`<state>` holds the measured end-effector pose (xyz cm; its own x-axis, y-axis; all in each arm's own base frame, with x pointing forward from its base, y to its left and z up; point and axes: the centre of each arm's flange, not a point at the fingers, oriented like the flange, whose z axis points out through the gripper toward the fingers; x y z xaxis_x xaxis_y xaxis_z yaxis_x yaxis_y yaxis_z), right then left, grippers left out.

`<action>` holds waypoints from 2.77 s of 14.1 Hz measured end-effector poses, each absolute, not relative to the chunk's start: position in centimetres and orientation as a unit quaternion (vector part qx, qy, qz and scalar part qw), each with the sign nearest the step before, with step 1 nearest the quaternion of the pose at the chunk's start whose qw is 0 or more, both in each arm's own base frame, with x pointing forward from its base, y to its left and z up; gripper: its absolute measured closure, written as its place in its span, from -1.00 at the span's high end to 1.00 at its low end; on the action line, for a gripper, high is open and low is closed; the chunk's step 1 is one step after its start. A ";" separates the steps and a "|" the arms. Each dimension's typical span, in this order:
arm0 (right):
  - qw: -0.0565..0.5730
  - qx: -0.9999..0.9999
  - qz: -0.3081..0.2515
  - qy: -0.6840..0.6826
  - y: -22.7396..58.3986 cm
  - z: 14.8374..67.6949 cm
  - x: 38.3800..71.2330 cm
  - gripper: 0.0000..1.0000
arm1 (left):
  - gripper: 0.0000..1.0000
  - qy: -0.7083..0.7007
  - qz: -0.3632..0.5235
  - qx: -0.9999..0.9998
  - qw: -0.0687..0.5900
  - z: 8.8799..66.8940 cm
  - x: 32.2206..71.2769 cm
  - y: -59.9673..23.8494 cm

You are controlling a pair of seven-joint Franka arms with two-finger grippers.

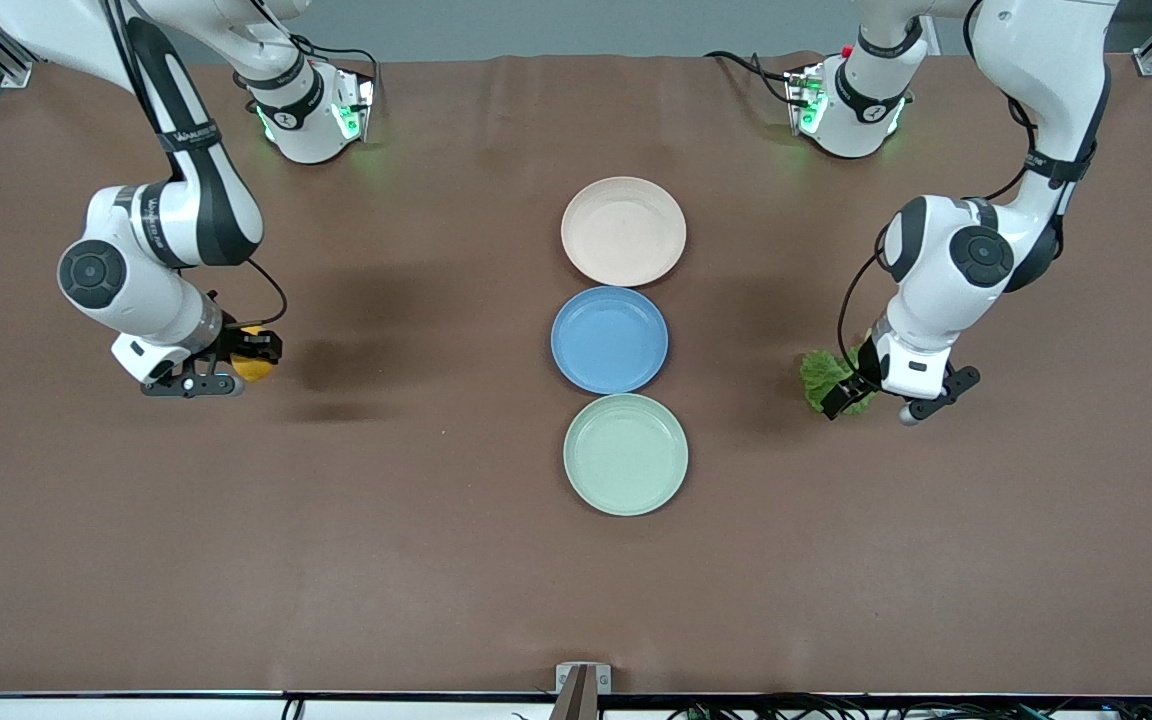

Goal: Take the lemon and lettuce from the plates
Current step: 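Open the left gripper and raise it off the lettuce, then release the lemon onto the table and withdraw the right gripper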

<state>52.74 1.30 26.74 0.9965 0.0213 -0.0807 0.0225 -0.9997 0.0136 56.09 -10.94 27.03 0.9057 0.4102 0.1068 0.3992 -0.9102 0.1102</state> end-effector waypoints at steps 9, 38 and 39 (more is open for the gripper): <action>-0.004 0.999 -0.041 0.019 2.2 20.3 51.8 0.26 | 0.99 0.025 -0.013 1.000 0.009 39.4 57.1 -7.7; 0.013 0.995 -0.101 0.021 -0.8 44.7 60.6 1.00 | 1.00 -0.024 0.041 0.999 0.012 64.2 55.9 -2.6; 0.013 0.995 -0.102 0.016 -1.4 46.4 60.8 1.00 | 1.00 -0.024 0.035 0.999 0.012 64.1 55.8 -2.0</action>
